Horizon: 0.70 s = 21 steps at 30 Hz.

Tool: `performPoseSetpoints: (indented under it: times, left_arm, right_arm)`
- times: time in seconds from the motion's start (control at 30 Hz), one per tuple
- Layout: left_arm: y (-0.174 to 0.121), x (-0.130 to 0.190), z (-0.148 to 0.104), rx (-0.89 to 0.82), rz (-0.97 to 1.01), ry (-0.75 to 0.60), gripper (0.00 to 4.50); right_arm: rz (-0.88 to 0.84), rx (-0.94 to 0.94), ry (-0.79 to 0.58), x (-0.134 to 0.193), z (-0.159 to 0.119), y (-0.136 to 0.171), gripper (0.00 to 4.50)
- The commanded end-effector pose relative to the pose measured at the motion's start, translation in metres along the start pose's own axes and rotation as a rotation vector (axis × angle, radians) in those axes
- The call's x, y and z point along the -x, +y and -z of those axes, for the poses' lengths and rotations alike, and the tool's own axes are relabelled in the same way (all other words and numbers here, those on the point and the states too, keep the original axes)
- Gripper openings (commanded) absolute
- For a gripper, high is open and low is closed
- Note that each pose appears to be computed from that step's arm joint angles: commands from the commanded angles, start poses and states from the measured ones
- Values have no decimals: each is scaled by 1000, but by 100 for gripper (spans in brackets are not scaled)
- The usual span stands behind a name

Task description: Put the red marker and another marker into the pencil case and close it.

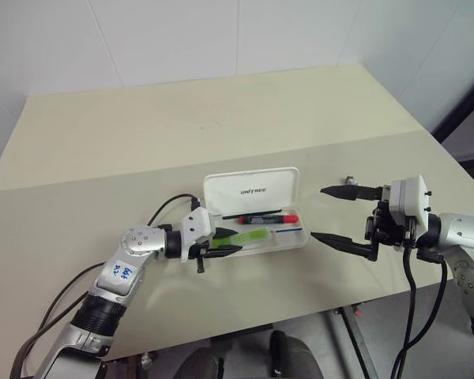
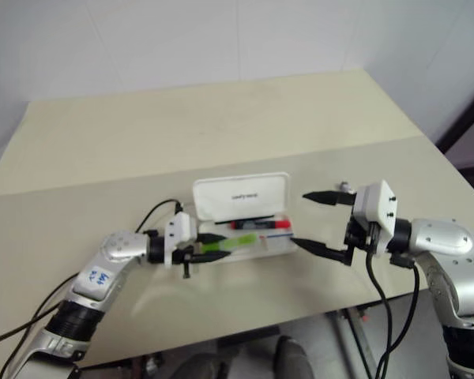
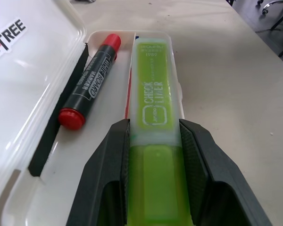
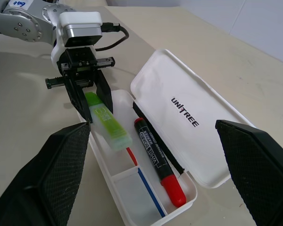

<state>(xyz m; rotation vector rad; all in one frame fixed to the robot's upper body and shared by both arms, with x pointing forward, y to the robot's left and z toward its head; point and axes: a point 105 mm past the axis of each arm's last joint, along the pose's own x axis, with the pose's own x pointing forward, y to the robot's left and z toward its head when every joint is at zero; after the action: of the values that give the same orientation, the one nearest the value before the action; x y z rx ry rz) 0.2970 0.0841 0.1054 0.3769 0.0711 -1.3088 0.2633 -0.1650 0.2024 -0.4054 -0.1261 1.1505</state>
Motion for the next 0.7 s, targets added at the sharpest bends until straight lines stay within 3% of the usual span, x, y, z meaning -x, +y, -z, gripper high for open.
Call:
performPoseSetpoints:
  times: [0.03,0.33,0.57,0.7]
  left_arm:
    - [-2,-3,-2,-21,24,-6,146]
    - [-7,-5,-13,-10,50,-81,448]
    - [-16,-4,-21,-11,71,-126,448]
    - [-17,2,-28,-12,63,-164,448]
  right_arm:
    - [21,53,-22,5,-14,-2,450]
    - [28,56,-26,3,-14,-4,450]
    - [58,37,-42,-1,-11,-10,450]
    - [198,-11,-6,3,3,-31,450]
